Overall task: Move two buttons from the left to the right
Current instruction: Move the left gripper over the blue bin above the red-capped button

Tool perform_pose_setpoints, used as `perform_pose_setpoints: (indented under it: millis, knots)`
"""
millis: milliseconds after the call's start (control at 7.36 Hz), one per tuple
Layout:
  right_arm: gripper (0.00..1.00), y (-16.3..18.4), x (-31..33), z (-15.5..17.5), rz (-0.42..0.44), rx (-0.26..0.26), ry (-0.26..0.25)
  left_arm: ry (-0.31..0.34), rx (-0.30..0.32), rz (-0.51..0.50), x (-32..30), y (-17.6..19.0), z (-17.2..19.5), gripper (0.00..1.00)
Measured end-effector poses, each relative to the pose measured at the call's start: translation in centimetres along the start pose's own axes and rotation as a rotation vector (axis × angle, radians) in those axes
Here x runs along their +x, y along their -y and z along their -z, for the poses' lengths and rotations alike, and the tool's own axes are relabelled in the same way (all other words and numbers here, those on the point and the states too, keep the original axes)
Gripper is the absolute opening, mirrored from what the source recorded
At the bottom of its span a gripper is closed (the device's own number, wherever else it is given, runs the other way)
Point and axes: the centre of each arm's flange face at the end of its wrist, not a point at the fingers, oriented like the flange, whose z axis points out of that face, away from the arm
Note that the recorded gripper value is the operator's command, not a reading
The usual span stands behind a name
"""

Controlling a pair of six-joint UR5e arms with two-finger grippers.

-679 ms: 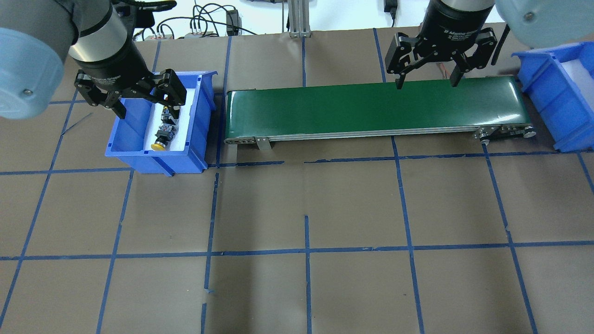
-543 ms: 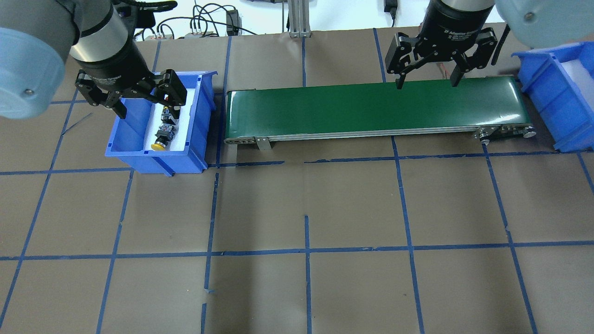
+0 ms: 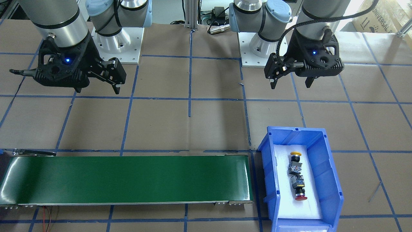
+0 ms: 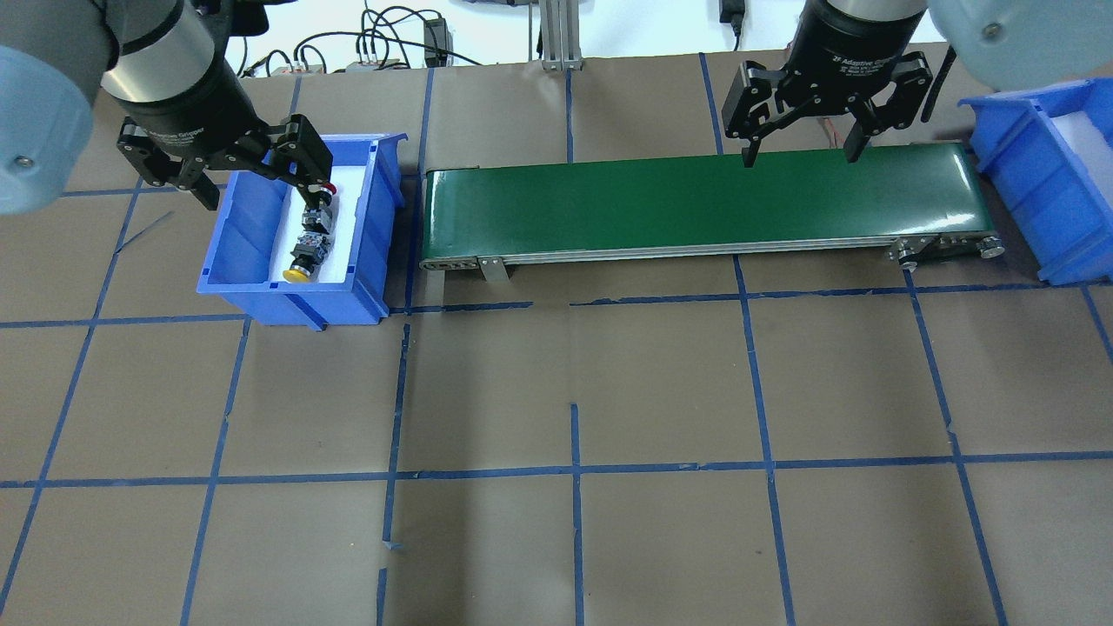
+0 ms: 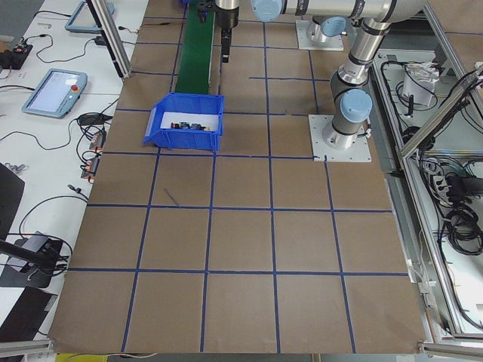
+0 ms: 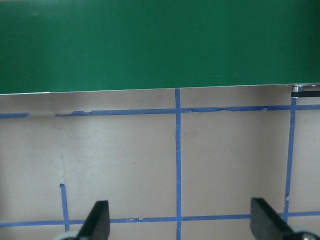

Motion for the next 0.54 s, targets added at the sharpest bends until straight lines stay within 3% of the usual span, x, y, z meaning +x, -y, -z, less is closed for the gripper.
perform_pose_setpoints:
  millis: [543]
  knots:
    - [1.00,0.0,0.0,0.0,0.000,0.000,0.000,-0.002,0.028,-0.047,-4.8,2.7,-1.6,1.00]
